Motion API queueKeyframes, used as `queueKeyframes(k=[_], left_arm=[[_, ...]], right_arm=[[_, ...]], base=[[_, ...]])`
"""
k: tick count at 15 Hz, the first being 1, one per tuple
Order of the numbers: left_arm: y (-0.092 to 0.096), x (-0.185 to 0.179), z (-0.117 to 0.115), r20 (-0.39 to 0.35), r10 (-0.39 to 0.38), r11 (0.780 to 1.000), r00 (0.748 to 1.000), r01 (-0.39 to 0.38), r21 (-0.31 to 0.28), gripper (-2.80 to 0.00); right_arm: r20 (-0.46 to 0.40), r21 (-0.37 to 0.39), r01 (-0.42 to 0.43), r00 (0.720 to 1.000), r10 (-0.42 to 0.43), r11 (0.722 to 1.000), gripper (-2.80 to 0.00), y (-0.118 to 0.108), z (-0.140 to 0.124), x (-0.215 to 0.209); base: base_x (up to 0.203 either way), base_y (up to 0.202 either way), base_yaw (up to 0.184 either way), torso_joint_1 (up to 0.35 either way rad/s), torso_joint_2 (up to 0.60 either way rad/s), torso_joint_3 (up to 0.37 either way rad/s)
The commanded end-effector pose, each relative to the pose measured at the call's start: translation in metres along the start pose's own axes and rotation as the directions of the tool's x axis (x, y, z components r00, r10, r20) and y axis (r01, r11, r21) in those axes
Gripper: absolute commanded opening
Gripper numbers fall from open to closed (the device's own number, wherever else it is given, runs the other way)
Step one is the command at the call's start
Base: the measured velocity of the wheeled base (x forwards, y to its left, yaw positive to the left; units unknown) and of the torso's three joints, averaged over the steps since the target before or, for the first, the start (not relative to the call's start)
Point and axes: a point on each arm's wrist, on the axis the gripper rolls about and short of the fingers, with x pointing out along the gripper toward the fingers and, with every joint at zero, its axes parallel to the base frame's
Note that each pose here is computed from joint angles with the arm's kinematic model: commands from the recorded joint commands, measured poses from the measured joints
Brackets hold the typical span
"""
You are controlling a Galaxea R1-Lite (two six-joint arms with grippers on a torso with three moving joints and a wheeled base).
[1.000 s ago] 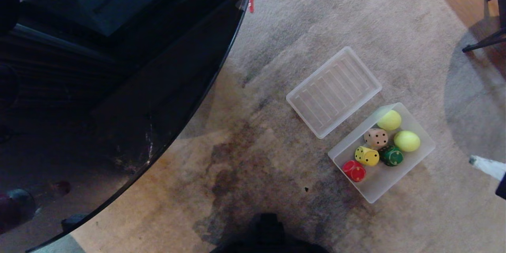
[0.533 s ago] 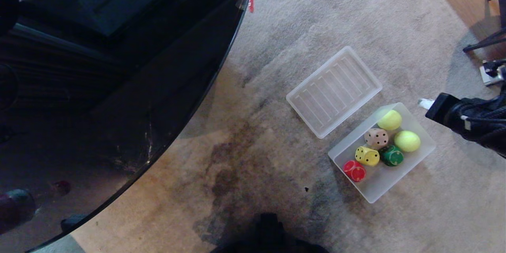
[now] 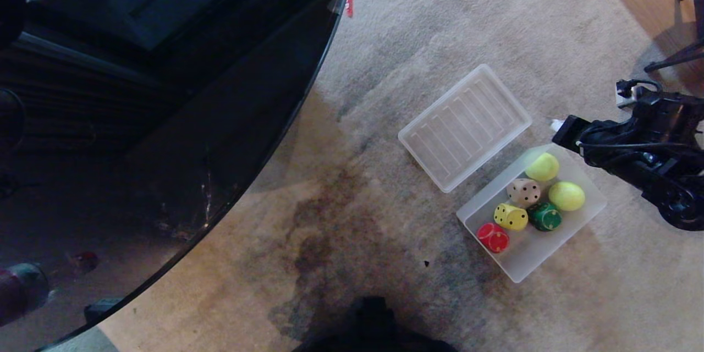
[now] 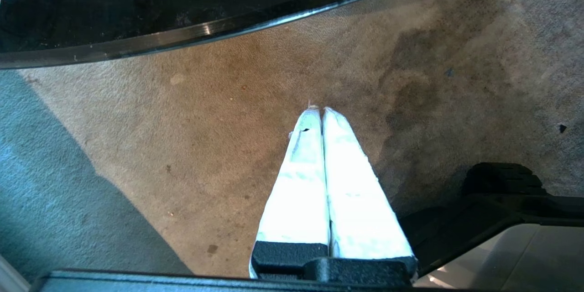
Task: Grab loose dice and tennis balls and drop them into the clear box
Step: Close the lid
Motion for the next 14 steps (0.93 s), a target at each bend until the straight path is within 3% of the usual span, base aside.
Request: queueKeyframes(k=[1,6,9,14], left_arm=[[0.000,0.000,0.000,0.000,0.000,1.000,1.000,0.000,-0.001,-2.80],[0.000,0.000,0.000,0.000,0.000,1.000,1.000,0.000,-0.001,-2.80],[0.000,0.000,0.000,0.000,0.000,1.000,1.000,0.000,-0.001,-2.80],[0.000,0.000,0.000,0.000,0.000,1.000,1.000,0.000,-0.001,-2.80]], right_arm=[[-0.004,0.003,0.010,1.000,-0.010,1.000,0.00,-0.010,-0.009,0.023],[0.014,-0.004,-0.047,0.999,0.047,0.999,0.00,-0.029,-0.016,0.046],[0.037,-0.025,-0.175,0.984,0.175,0.984,0.00,-0.047,-0.031,0.064],[0.055,-0.029,-0.190,0.980,0.191,0.981,0.00,-0.060,-0.041,0.080]], base=[[0.000,0.000,0.000,0.000,0.00,0.000],[0.000,0.000,0.000,0.000,0.00,0.000],[0.000,0.000,0.000,0.000,0.00,0.000],[0.000,0.000,0.000,0.000,0.00,0.000]])
